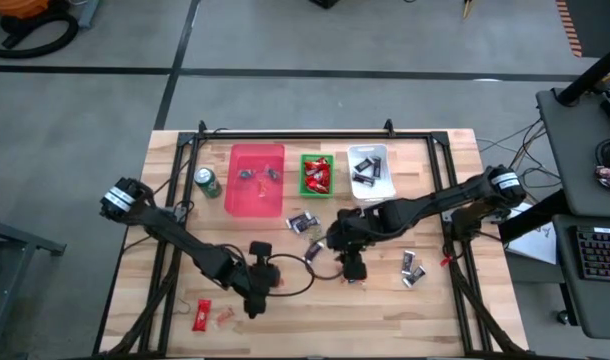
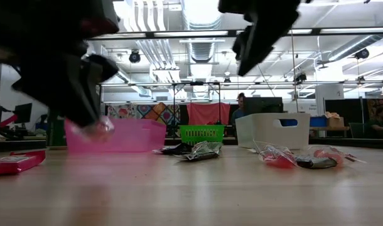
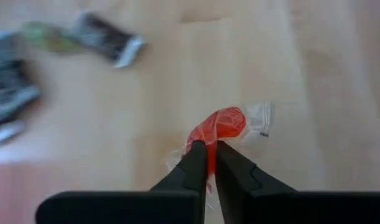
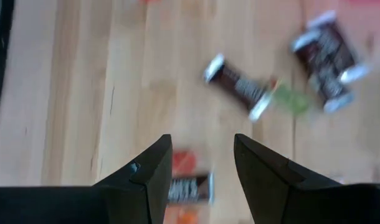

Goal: Sort candy
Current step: Put the red gummy into the red bin, then put the brown chocolate into the white bin

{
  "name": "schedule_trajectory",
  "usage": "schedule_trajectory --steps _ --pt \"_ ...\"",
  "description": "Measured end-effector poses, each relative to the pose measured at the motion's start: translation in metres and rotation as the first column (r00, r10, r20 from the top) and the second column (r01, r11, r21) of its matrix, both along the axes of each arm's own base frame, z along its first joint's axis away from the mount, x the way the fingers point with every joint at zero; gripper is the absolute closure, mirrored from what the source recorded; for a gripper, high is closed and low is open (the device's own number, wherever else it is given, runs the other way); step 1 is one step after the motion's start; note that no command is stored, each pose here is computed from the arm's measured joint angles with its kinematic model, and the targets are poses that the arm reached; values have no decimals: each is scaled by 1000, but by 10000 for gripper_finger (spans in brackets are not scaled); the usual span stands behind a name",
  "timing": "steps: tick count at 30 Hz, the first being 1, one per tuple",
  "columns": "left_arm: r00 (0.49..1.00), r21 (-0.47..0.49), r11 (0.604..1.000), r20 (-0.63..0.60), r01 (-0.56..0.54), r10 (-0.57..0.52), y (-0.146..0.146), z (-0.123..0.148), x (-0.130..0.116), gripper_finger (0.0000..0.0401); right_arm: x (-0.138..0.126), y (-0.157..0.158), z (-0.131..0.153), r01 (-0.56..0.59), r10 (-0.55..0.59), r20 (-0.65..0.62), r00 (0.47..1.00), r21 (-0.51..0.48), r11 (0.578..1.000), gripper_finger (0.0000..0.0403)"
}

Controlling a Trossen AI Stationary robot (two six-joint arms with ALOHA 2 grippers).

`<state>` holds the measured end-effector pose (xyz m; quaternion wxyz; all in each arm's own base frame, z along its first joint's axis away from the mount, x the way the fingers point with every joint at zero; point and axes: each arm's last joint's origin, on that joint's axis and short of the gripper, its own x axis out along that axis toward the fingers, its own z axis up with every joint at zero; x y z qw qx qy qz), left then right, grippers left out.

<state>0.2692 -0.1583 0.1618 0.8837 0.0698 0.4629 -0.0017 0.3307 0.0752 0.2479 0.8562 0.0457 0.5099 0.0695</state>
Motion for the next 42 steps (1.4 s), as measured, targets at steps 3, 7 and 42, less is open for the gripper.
schedule_trajectory --steps 3,7,42 --pt "997 179 982 -42 -53 61 8 18 -6 399 -8 7 -3 7 -7 -76 997 0 1000 241" --pt "983 467 870 -2 -160 182 26 49 -7 400 -14 16 -6 25 -24 -121 992 1 1000 241" --pt "567 374 575 -144 -727 811 296 59 -13 331 -15 26 -19 146 -148 -39 988 -52 988 241"
